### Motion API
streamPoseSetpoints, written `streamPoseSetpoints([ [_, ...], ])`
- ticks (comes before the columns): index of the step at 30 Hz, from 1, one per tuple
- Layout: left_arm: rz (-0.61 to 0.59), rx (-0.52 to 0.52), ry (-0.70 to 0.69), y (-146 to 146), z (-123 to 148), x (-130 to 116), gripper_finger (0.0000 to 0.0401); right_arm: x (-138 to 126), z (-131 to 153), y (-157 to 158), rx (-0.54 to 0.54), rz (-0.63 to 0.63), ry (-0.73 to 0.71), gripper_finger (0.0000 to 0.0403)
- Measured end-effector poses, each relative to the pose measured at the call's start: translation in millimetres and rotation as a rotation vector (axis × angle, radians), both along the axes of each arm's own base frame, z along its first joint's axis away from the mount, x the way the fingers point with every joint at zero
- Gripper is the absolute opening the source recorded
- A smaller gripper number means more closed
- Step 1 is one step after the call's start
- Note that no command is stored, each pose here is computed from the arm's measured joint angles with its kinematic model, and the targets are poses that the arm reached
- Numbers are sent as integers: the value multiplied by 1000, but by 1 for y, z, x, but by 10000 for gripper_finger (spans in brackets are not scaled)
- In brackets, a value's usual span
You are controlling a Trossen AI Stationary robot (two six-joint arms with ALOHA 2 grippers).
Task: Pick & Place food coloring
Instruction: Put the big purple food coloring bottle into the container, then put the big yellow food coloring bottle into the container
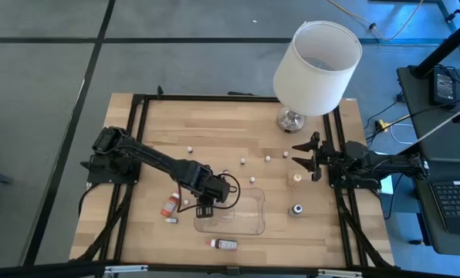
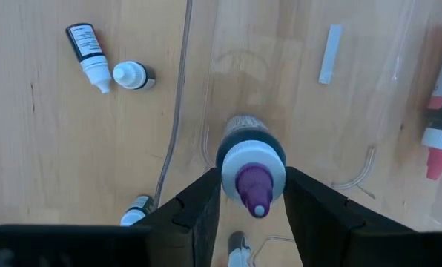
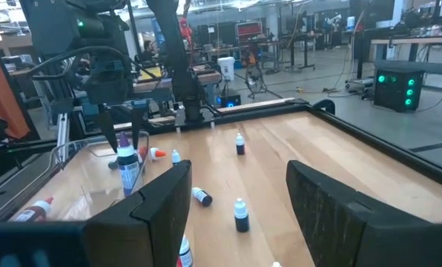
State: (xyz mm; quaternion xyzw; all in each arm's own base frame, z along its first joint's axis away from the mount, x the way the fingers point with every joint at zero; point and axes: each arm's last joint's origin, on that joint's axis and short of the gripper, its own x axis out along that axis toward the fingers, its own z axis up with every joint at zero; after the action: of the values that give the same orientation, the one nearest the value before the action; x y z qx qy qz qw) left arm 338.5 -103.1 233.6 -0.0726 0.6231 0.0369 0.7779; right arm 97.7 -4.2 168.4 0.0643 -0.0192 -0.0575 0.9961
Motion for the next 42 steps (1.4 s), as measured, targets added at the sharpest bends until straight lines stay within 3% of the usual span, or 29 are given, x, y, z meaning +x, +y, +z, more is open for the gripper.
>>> streamPoseSetpoints([
  [6, 0, 0, 0, 0, 0, 0, 156, 0, 0, 0, 1, 2, 0, 223],
  [15, 0, -43, 3, -1, 3, -2, 212, 0, 0, 0, 2, 2, 0, 223],
  [21, -7, -78, -82, 1, 31, -8, 221, 0, 0, 0, 2, 2, 1, 223],
  [24, 7, -49, -156, 7, 53, -17, 217, 0, 0, 0, -4, 2, 1, 223],
  [29, 252, 100, -249, 21, 83, -45, 218, 0, 0, 0, -5, 1, 1, 223],
  [32, 351, 114, -229, 23, 92, -62, 221, 0, 0, 0, -6, 2, 1, 223],
  [38, 526, 148, -108, 23, 91, -84, 217, 0, 0, 0, -19, -5, -1, 223],
  [42, 522, 187, -44, 24, 76, -89, 214, 0, 0, 0, -112, -9, 10, 223],
])
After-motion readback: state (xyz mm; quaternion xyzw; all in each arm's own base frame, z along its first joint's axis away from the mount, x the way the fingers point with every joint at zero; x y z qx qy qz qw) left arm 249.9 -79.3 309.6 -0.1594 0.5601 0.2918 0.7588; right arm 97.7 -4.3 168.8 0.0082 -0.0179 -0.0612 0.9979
